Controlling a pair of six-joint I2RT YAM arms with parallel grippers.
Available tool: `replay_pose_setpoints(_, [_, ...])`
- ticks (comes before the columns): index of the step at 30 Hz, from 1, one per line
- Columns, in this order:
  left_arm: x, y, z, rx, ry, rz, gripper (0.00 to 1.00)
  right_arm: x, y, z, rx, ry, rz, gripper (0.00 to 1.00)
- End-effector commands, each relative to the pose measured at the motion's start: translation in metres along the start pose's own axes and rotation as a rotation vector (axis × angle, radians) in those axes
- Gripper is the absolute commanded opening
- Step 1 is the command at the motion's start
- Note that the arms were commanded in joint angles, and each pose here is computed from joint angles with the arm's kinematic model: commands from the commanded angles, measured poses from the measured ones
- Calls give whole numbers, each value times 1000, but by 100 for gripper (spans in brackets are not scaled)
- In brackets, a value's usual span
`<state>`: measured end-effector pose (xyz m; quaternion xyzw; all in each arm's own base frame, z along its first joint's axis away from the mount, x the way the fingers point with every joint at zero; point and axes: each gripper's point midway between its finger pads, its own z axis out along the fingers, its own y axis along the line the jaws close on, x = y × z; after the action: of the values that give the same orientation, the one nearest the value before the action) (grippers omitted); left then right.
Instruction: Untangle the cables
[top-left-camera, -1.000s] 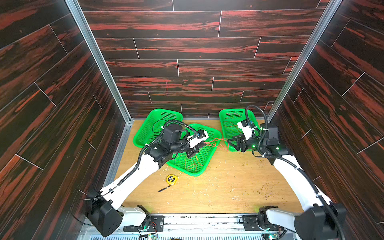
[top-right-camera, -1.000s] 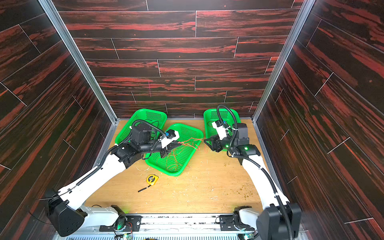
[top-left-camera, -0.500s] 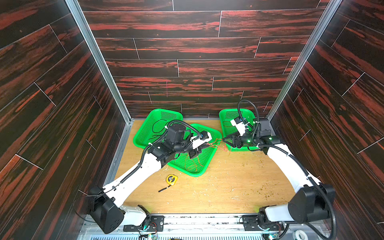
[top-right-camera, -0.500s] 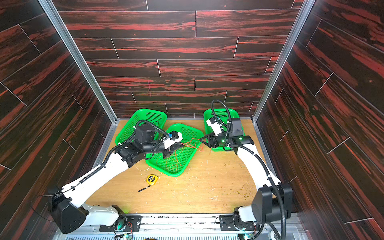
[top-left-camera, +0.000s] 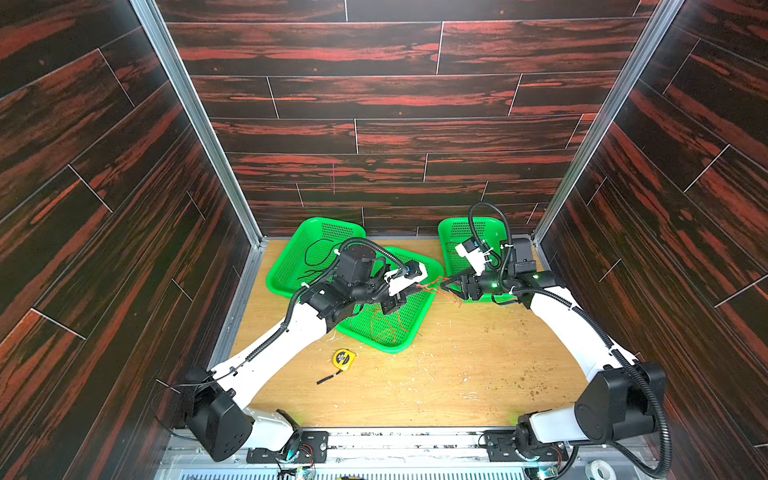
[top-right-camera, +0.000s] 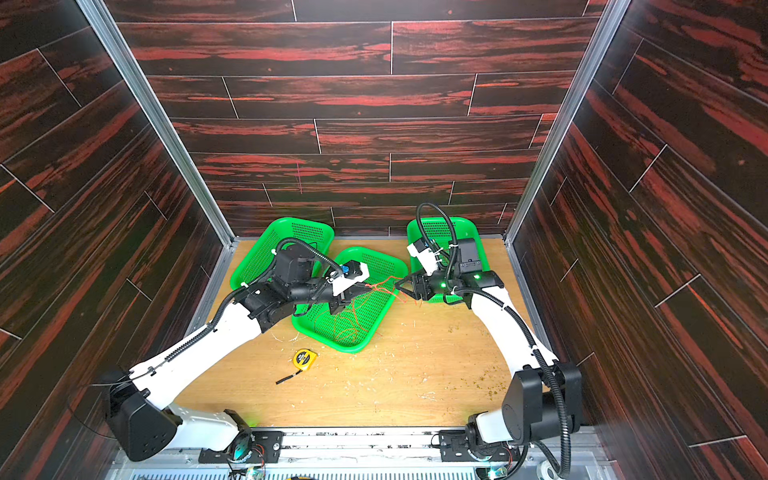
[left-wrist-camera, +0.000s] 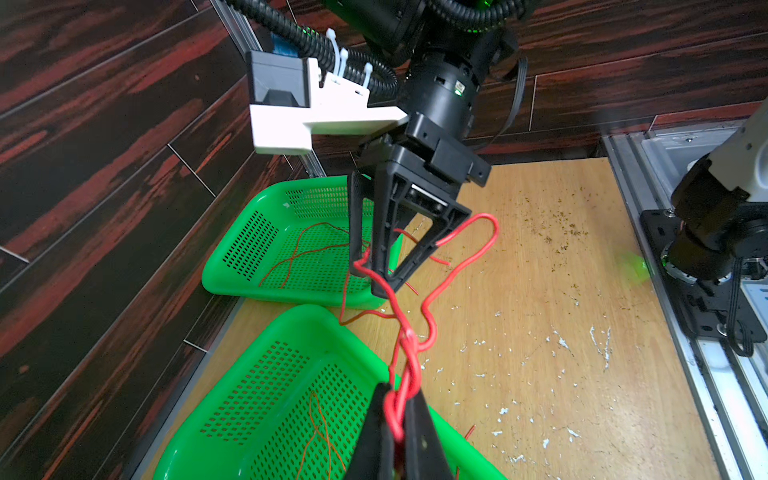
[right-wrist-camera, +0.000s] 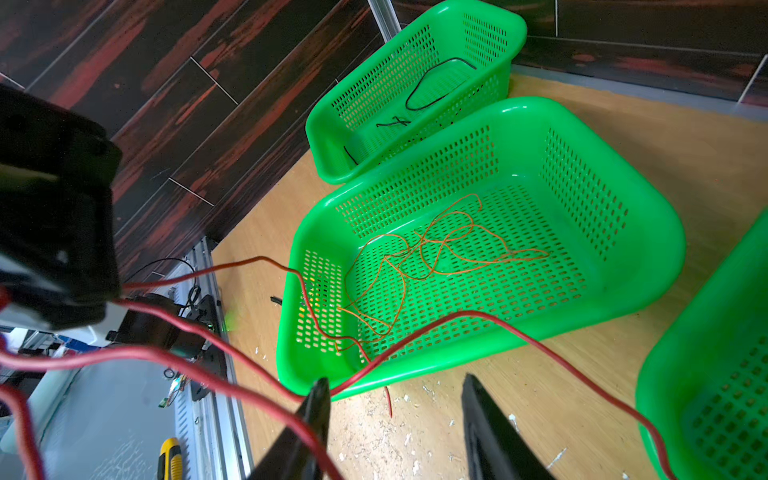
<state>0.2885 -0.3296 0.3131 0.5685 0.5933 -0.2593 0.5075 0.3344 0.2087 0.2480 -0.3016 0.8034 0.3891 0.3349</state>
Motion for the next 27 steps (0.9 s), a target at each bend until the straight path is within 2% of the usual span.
replay_pose_setpoints(1, [-22, 2, -3, 3, -59, 62, 0, 2, 0, -4, 42, 4, -20, 47])
replay_pose_setpoints(4, [-24, -1, -4, 23, -67, 63, 0, -1, -24, -8, 178, 7, -14, 14])
replay_pose_setpoints(6, [-21, -5, -2, 43, -56, 54, 0, -13, -34, -16, 254, -20, -18, 1])
replay_pose_setpoints(10, [-3, -6, 7, 55, -2, 13, 0, -61, -37, -45, 390, -132, -69, 0])
replay_pose_setpoints(13, [11, 3, 20, 21, 49, -27, 0, -99, -11, -66, 377, -234, -135, 0])
replay_pose_setpoints(17, [22, 23, 34, -44, 94, -86, 0, -125, 27, -93, 364, -326, -217, 0])
replay_pose_setpoints(22, [22, 48, 46, -141, 86, -153, 0, -116, 77, -100, 287, -292, -311, 0])
replay_pose_setpoints(27, [19, 79, 45, -270, 57, -235, 0, -79, 97, -103, 254, -205, -249, 0])
